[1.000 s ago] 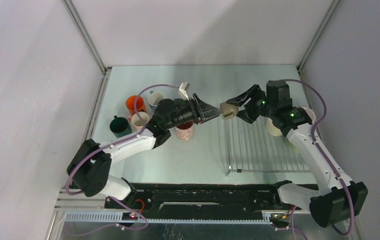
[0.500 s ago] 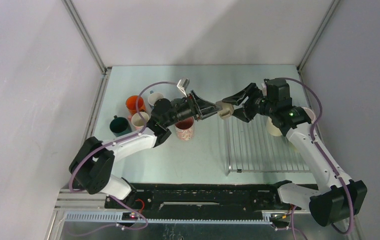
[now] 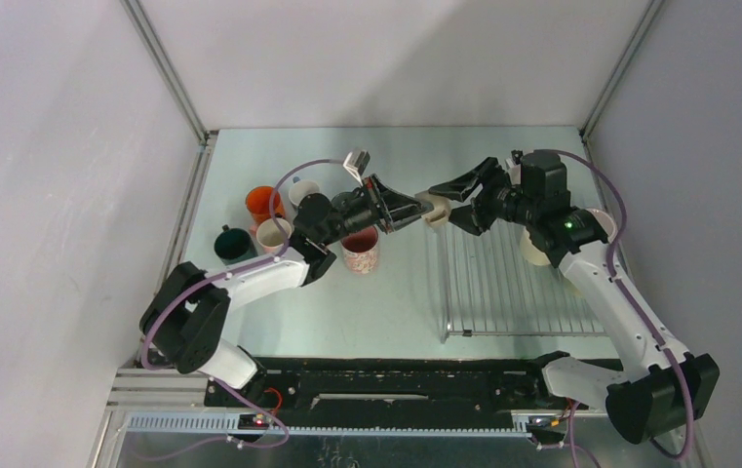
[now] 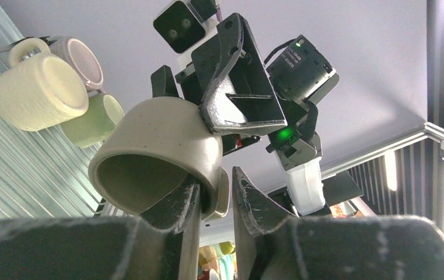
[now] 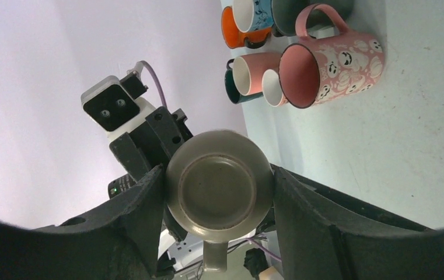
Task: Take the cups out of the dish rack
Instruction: Place the cup at the center of the board.
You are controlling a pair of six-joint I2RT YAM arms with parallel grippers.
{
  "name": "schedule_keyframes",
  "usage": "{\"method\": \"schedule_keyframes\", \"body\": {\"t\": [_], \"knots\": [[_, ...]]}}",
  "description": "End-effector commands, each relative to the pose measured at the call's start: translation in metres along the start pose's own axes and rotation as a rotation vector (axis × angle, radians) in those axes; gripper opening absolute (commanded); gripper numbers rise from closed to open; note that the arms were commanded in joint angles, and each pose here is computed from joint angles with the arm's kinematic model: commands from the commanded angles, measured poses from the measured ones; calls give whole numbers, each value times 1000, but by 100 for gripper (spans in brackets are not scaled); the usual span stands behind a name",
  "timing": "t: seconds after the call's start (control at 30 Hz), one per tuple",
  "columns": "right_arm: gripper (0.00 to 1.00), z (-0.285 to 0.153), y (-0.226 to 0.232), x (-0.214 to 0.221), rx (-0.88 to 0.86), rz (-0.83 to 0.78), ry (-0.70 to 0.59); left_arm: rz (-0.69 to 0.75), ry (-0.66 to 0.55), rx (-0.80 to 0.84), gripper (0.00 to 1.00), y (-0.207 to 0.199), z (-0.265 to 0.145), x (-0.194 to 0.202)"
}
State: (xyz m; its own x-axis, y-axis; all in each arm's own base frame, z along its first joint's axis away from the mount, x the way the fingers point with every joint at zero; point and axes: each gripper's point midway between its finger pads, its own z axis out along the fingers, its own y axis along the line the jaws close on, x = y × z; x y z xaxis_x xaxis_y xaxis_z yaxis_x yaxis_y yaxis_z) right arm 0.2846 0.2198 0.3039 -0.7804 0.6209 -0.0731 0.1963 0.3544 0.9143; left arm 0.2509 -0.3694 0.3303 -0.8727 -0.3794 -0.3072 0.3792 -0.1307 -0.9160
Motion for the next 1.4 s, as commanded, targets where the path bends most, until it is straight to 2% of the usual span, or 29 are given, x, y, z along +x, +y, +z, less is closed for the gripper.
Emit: {"method": "schedule_keyframes", "body": {"t": [0.0,0.07,0.13,0.2,0.27,0.33,0.43,0.47,0.5,0.63,0.8,0.93,1.1,1.37], "knots": [[38,-13,24,16,-70,-39,14,55,-12,146,21,-49,-3,-2],[38,-15,23,21,-61,-42,14,54,-16,143,15,-49,-5,-1],[38,-16,23,25,-55,-45,12,47,-19,133,3,-46,-6,1],[38,-17,23,26,-55,-52,10,47,-32,107,0,-40,-8,1],[43,-17,21,27,-51,-67,10,67,-45,77,0,-35,-10,1],[57,-17,19,26,-42,-97,-7,98,-51,35,0,-30,-11,1],[88,-19,17,25,-34,-160,-45,141,-64,-30,0,-25,-16,0],[95,-20,18,24,-40,-183,-59,153,-67,-51,0,-23,-18,0],[99,-21,19,22,-42,-199,-76,165,-68,-81,0,-20,-21,0],[100,-25,17,12,-25,-254,-142,233,-62,-245,0,0,-37,1],[100,-30,-1,-5,87,-330,-219,322,-92,-535,0,26,-81,-5],[99,-34,-12,-15,155,-422,-269,362,-140,-767,0,42,-132,-9],[100,-36,-22,-15,208,-496,-281,394,-203,-979,0,42,-197,-11],[100,-40,-30,-13,252,-572,-283,346,-225,-1324,0,63,-287,-10]]}}
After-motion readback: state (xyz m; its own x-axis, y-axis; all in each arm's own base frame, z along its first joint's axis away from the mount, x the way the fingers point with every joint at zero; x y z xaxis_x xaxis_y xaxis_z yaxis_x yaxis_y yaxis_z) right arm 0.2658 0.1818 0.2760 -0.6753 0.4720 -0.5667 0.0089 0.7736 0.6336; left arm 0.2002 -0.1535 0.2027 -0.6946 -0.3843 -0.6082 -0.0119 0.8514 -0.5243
